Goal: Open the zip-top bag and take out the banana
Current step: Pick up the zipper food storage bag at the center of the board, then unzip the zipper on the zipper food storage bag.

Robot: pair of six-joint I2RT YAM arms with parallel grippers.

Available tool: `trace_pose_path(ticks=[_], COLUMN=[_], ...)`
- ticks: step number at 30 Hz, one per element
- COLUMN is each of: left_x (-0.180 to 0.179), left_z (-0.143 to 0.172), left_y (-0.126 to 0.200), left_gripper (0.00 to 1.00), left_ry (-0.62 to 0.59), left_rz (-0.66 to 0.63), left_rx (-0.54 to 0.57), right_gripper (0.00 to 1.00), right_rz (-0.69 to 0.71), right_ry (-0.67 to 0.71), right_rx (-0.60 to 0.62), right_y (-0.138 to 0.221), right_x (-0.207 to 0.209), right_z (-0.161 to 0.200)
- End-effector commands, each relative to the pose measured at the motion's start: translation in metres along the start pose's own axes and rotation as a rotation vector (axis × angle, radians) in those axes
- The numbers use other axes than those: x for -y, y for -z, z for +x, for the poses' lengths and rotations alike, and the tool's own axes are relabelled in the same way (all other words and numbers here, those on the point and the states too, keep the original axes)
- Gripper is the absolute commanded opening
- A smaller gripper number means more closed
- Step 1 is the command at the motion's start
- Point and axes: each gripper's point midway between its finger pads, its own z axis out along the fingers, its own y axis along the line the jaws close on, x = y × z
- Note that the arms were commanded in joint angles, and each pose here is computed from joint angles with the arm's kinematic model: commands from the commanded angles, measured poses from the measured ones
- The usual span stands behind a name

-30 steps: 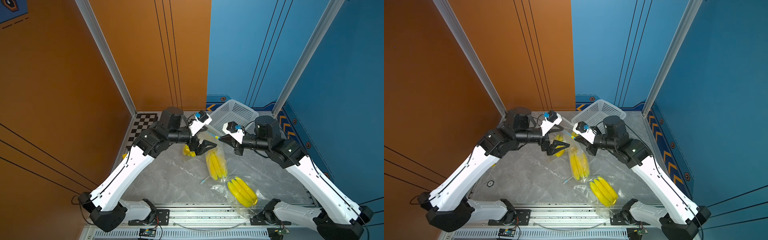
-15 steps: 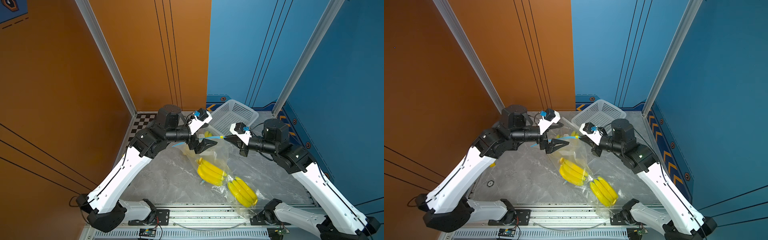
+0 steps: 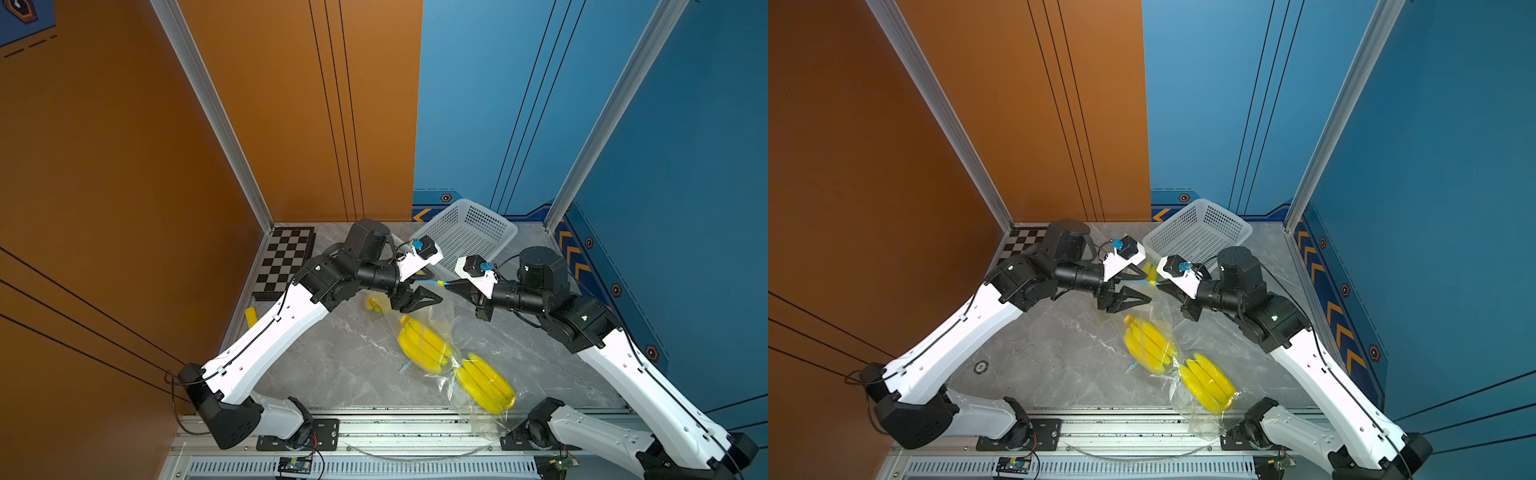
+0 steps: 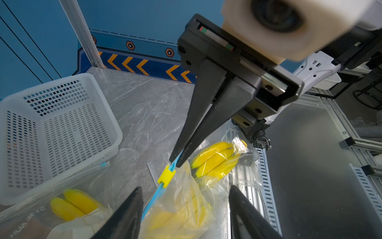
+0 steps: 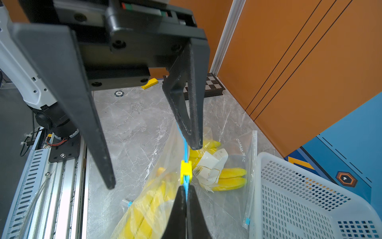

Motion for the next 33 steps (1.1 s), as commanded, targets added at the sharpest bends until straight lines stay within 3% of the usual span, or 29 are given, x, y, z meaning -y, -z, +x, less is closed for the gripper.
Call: trace_pose_path(ticks=[1, 9, 13, 17, 25, 28, 33], left_x=[0.007, 0.008, 0.01, 0.008, 0.007, 0.003, -0.008], left_z=[-0.004, -0.005, -0.007, -0.009, -0.009, -0.008, 0.001], left_y=[-0.005, -0.008, -0.01, -0.011, -0.011, -0.01, -0.004], left_gripper=[0.65, 0.58, 0.41, 0.38, 0.19, 0.08, 0.02], left_ry=[-0.056, -0.138, -0.164, -0.169, -0.177, -0.182, -0.198], left_rz=[0.044, 0.066, 0.095, 0.094, 0.086, 0.061, -0.033], left_rx=[0.01, 0.015, 0.025, 0.026, 0.024, 0.017, -0.019], right_gripper=[0.0, 0.0, 0.0, 0.0, 0.0, 0.0, 0.0], right_rz=[-0.021, -0.024, -0.029, -0.034, -0.03, -0.022, 0.008], right_ry=[0.002, -0.009, -0.017, -0.017, -0.014, -0.013, -0.018], right_rx=[0.043, 0.047, 0.04, 0.036, 0.034, 0.034, 0.034], right_y=[0.002, 0.004, 0.004, 0.004, 0.003, 0.004, 0.005], right_x=[-0.005, -0.006, -0.008, -0.01, -0.01, -0.01, -0.004], right_z=[-0.01, -0.011, -0.009, -0.007, -0.008, -0.008, -0.008])
